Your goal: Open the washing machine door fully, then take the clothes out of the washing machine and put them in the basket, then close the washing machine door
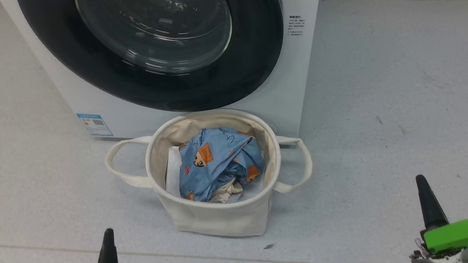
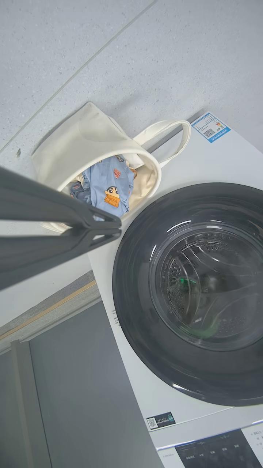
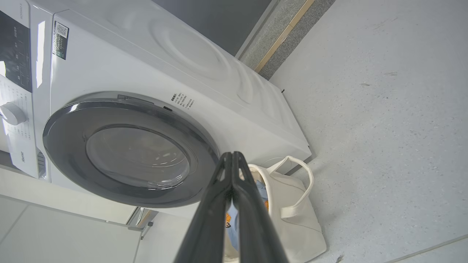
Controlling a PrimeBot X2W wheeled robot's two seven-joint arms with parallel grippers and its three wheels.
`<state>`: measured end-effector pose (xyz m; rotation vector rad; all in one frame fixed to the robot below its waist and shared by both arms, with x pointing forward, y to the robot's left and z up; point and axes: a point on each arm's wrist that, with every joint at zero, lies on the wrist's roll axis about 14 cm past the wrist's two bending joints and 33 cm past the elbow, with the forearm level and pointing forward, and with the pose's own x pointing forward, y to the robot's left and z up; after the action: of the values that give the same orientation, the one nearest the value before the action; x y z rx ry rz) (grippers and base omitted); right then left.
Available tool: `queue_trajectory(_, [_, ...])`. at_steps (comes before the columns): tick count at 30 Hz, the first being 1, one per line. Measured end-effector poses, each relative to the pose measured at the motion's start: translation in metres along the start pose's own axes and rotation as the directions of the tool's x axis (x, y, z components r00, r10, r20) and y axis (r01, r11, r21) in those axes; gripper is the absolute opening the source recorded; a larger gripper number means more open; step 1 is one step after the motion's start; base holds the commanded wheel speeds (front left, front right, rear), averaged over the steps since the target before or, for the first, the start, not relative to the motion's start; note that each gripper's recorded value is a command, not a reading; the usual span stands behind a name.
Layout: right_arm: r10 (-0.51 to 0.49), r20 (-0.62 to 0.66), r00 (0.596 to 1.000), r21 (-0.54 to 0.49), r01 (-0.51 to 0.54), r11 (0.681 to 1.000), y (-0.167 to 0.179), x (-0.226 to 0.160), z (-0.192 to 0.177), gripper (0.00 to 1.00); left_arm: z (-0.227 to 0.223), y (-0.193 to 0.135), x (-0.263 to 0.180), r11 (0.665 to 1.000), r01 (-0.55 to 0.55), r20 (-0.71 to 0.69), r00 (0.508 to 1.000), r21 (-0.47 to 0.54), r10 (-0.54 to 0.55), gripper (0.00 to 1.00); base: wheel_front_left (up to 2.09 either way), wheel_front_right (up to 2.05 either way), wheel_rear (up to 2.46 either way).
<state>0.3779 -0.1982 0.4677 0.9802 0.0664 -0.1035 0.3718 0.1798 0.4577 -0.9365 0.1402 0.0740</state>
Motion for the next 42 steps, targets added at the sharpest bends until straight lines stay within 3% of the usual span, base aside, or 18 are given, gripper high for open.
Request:
queue_trajectory(20, [-0.007,-0.012,1.000,0.218,0.010,0.976,-0.001,-0.002,0.003,0.00,0.005,-0.003,0.001,0.972,0.010,-0.004,1.000,-0.234,-0.011,0.00,0.00,0.00,0.00])
queue_trajectory(42, [0.015,-0.013,1.000,0.447,-0.008,0.895,0.004,-0.003,0.009,0.00,0.011,-0.008,0.000,0.880,0.033,-0.003,0.999,-0.474,-0.039,0.00,0.00,0.00,0.00])
